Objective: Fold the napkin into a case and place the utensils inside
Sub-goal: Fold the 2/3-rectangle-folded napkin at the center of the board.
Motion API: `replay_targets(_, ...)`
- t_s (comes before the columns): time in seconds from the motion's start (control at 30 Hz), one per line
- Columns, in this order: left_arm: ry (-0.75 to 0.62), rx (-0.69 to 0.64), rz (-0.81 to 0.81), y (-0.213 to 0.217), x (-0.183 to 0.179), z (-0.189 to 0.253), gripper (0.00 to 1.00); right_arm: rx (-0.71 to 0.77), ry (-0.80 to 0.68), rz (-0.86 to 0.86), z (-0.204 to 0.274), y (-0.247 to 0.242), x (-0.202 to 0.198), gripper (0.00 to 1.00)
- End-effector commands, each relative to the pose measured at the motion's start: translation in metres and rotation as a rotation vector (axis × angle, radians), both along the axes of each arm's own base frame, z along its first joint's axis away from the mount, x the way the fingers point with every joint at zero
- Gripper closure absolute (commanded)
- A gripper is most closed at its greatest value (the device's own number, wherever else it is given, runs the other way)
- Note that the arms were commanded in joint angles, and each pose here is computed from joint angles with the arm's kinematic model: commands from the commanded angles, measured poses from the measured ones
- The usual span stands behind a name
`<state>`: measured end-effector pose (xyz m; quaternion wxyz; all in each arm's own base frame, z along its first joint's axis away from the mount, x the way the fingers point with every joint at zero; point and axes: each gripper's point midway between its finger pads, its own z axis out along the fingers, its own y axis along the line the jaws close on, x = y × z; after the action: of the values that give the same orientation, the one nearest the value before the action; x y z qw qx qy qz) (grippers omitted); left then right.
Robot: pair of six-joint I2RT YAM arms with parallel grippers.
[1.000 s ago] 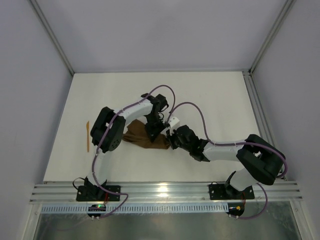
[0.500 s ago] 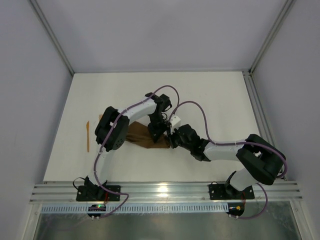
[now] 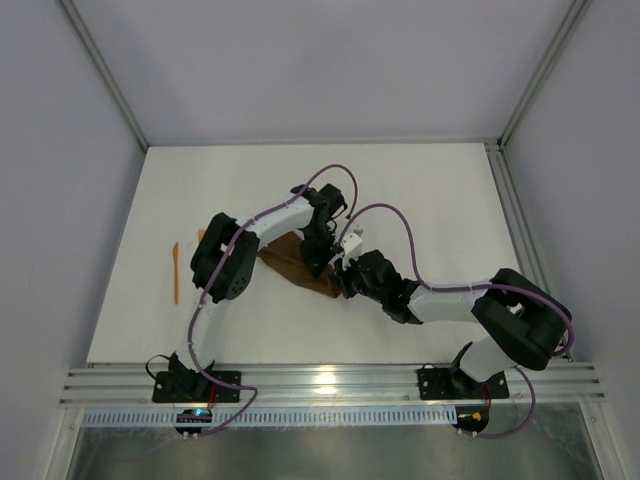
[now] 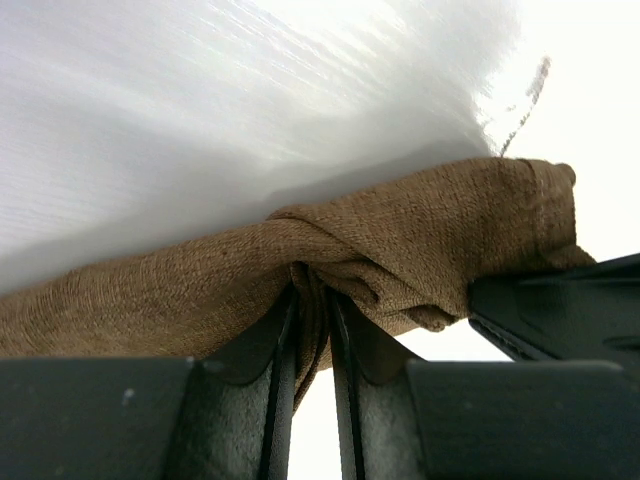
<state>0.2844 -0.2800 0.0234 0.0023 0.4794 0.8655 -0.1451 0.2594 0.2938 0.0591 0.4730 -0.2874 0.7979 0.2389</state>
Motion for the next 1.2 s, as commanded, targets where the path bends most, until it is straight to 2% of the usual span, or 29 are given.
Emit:
replay_targets(0.0, -0.083, -0.071, 0.036, -0.017, 0.015, 0.010, 0.80, 0.081, -0.039, 0.004, 0.020, 0.009, 0.004, 0.97)
replay_targets(0.17, -0.037, -0.096, 0.057, -0.023, 0.007, -0.001, 0.77, 0.087, -0.030, -0.001, 0.018, 0.010, 0.004, 0.97)
replay_targets(0.3, -0.094, -0.142, 0.073, -0.025, 0.010, 0.017, 0.75, 0.089, -0.010, -0.049, 0.014, -0.001, 0.006, 0.97)
replay_targets(0.37, -0.144, -0.111, 0.069, -0.020, 0.016, 0.018, 0.81, 0.084, 0.004, -0.076, 0.012, -0.007, 0.008, 0.97)
replay_targets(0.4, -0.148, -0.089, 0.057, -0.017, 0.016, 0.015, 0.90, 0.083, 0.006, -0.090, 0.011, -0.011, 0.011, 0.97)
replay_targets(0.47, -0.119, -0.062, 0.004, -0.017, 0.006, 0.009, 0.94, 0.087, 0.010, -0.098, 0.011, -0.012, 0.012, 0.97)
replay_targets(0.67, -0.033, -0.003, -0.048, -0.013, -0.016, -0.020, 0.95, 0.116, -0.009, -0.139, 0.023, -0.019, 0.019, 0.97)
replay_targets(1.03, 0.007, -0.043, -0.054, -0.023, -0.020, -0.020, 0.94, 0.133, -0.034, -0.075, 0.032, -0.012, 0.014, 0.97)
replay_targets(1.07, -0.002, -0.052, -0.046, -0.025, -0.019, -0.018, 0.94, 0.128, -0.024, -0.082, 0.029, -0.014, 0.014, 0.96)
replay_targets(1.17, -0.026, -0.080, -0.013, -0.032, -0.014, -0.012, 0.94, 0.137, 0.016, -0.122, 0.017, -0.020, 0.009, 0.70)
